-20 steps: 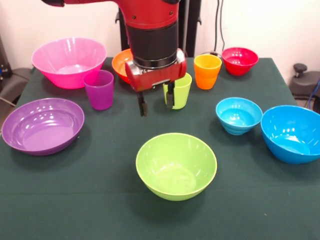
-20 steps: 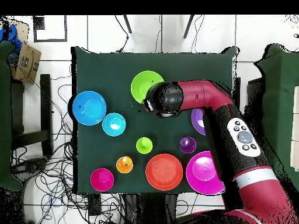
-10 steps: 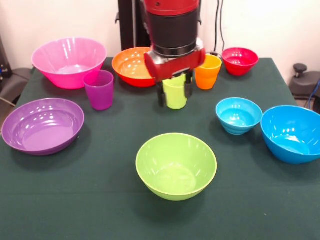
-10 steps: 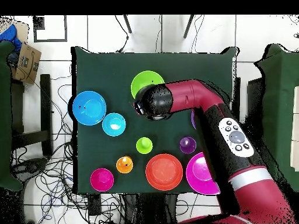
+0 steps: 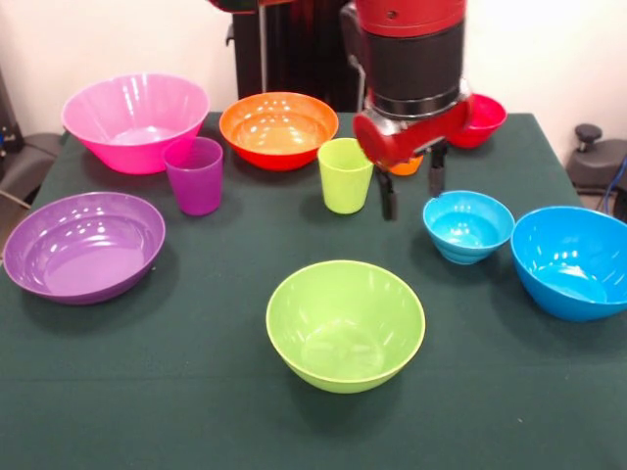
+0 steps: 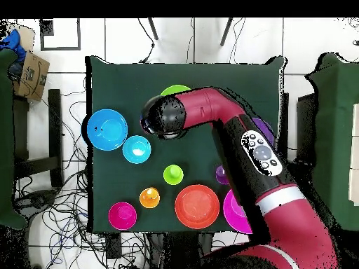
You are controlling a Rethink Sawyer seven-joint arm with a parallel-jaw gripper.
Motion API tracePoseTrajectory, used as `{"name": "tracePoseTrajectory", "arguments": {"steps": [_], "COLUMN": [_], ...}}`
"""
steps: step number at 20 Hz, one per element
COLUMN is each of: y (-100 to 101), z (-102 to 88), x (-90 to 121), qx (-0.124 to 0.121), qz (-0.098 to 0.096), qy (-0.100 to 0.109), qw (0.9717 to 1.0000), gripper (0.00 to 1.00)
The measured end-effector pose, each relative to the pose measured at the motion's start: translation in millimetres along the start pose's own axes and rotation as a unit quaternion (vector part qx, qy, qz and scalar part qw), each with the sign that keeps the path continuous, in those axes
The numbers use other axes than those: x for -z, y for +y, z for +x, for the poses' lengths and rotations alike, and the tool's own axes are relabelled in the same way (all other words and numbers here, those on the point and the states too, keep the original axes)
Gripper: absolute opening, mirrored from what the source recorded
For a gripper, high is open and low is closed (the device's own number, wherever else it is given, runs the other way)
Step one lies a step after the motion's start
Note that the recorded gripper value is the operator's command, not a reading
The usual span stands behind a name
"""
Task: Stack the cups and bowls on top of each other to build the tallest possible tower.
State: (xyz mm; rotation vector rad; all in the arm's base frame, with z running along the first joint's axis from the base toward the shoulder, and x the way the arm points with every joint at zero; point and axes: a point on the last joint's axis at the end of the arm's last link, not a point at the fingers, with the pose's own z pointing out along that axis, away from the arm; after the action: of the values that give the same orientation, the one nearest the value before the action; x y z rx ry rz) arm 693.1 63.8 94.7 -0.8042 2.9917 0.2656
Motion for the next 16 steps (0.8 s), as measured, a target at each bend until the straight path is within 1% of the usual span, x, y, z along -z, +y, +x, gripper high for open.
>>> {"name": "tracePoseTrajectory", "arguments": {"steps": [1,2,3,6,7,10,13,16], "y": [2.9,3.4,6.3,7.7,7.5,5.5,-2.7,-7.5], "z": [-7.3,-9.1,-18.4,-26.5,-33.3,-39.6,-48.4,-51.1], "x": [0.4,0.5,0.7,0.9,1.6,2.0,6.3,8.5], "qx": [0.002,0.003,0.005,0.006,0.005,0.003,-0.004,-0.008], "qz": [-0.001,-0.001,-0.004,-0.006,-0.007,-0.008,-0.008,-0.007], "qy": [-0.003,-0.003,-0.006,-0.009,-0.011,-0.012,-0.010,-0.007], "qw": [1.0000,1.0000,1.0000,0.9999,0.9999,0.9999,0.9999,0.9999], "gripper": [1.00,1.00,1.00,1.00,1.00,1.00,1.00,1.00]}}
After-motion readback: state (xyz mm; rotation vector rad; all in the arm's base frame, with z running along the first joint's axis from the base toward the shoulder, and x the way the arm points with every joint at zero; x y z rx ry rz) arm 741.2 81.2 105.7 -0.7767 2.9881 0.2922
